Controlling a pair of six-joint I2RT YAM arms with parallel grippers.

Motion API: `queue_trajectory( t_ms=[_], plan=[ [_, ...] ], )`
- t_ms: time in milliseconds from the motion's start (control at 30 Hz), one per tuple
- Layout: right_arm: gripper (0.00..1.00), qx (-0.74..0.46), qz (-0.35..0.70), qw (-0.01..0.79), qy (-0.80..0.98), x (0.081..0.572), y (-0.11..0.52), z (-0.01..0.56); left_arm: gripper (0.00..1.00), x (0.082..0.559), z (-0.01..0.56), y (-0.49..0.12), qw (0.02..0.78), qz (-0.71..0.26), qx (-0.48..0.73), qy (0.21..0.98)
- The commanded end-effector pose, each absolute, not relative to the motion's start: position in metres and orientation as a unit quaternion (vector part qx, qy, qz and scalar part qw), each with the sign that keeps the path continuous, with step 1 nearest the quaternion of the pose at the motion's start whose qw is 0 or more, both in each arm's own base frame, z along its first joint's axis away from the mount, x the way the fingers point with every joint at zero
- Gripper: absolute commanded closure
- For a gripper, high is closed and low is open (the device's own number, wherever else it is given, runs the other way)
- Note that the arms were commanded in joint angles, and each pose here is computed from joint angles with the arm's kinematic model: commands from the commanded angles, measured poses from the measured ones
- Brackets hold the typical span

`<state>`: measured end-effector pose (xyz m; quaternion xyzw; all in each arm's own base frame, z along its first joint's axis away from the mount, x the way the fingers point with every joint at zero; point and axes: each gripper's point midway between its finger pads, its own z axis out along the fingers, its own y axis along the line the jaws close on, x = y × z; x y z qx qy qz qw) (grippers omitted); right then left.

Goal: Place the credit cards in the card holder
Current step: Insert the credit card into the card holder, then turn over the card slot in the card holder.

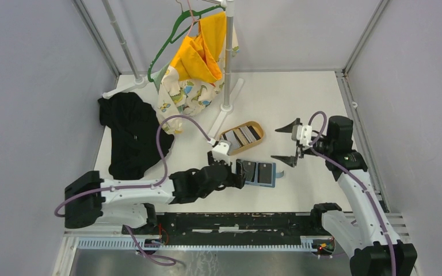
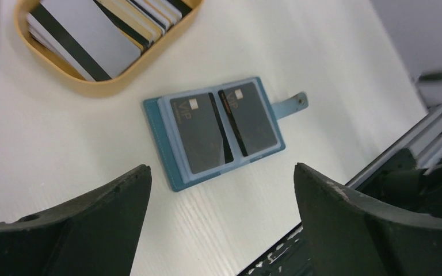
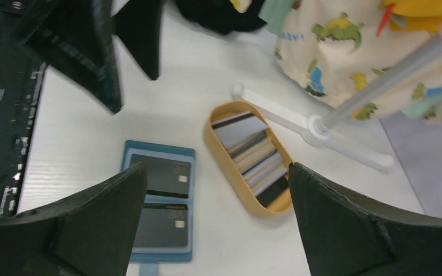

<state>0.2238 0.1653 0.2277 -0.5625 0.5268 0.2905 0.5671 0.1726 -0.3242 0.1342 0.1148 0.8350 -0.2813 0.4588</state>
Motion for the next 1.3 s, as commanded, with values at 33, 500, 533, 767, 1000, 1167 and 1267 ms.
queue_trajectory(
  t_ms=[33, 500, 533, 767, 1000, 1167, 1267],
  plan=[
    [0.02, -0.632, 0.330, 0.588, 0.382, 0.184, 0.183, 0.220, 0.00, 0.179, 0.199, -0.316, 0.483, -0.406, 0.077, 0.772],
    [0.17, -0.663, 0.241, 0.522, 0.480, 0.212, 0.181, 0.144, 0.00, 0.172, 0.176, -0.311, 0.475, -0.467, 0.048, 0.744],
    [0.21, -0.664, 0.242, 0.517, 0.483, 0.213, 0.184, 0.141, 0.01, 0.174, 0.172, -0.313, 0.470, -0.469, 0.045, 0.746],
    [0.54, -0.667, 0.250, 0.448, 0.540, 0.217, 0.194, 0.105, 0.19, 0.182, 0.142, -0.336, 0.417, -0.472, 0.035, 0.776],
    [0.75, -0.664, 0.243, 0.413, 0.574, 0.221, 0.197, 0.081, 0.47, 0.202, 0.107, -0.323, 0.402, -0.416, 0.000, 0.816],
    [0.82, -0.655, 0.245, 0.397, 0.594, 0.223, 0.201, 0.073, 0.55, 0.205, 0.099, -0.322, 0.403, -0.400, -0.001, 0.824],
    [0.86, -0.649, 0.245, 0.388, 0.607, 0.226, 0.207, 0.069, 0.56, 0.206, 0.094, -0.323, 0.401, -0.392, 0.003, 0.828]
  ],
)
